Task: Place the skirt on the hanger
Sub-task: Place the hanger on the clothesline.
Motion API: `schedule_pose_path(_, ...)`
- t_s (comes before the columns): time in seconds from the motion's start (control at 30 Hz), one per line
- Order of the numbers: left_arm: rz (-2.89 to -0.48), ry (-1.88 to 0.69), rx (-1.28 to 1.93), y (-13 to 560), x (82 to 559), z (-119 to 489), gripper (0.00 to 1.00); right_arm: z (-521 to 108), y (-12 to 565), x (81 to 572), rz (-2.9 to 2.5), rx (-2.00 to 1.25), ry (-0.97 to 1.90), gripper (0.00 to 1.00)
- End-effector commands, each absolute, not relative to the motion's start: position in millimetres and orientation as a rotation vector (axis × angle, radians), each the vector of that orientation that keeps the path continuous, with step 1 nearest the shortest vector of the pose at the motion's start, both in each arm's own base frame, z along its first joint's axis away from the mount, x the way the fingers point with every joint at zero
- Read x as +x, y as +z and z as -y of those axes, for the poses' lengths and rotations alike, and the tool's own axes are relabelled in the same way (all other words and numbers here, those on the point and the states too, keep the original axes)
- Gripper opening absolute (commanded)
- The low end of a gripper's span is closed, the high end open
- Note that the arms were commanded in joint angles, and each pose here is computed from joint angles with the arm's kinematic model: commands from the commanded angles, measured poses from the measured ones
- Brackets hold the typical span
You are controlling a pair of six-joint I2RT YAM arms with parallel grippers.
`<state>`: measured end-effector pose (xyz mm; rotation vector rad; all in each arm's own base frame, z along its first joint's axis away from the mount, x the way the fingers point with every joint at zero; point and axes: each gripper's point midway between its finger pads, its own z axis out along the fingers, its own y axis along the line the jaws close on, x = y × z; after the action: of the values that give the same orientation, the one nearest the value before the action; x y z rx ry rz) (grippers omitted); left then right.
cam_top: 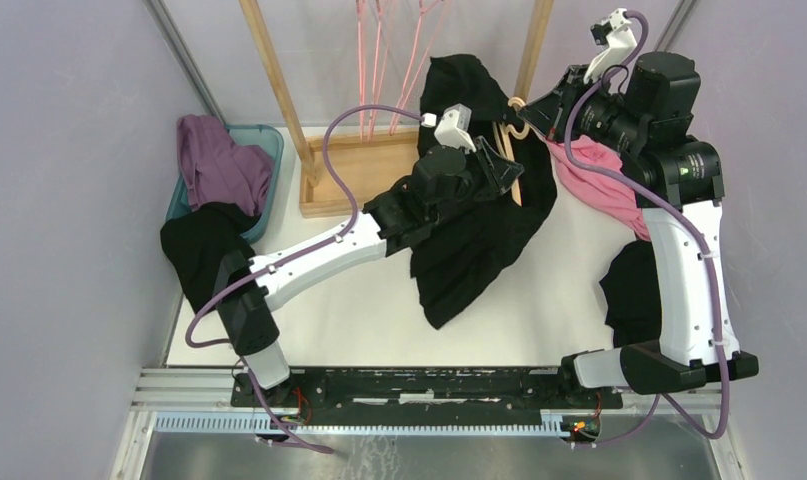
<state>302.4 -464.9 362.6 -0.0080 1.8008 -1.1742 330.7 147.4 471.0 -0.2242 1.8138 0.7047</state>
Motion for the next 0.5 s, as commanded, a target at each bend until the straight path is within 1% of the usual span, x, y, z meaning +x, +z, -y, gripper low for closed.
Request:
schedule_pose_path(0.0,-1.606,-1.389,-0.053,423.1,297.3,476.1,0.23,-155.5,488.6,317.1,-1.748,-0.265,0.766,0.01)
schedule_pose_path(0.13,-1.585,-1.434,-0.052,433.8,295.4,476.6,0.14,-154.0,483.4,314.4,-1.76,-0.275,0.754,0.01)
schedule_pose_path(0.47,-1.594,-1.566,0.047,462.0,289.1,482.9,0.11,-145.3,467.8,319.3,-1.809,-0.262,0.683,0.01)
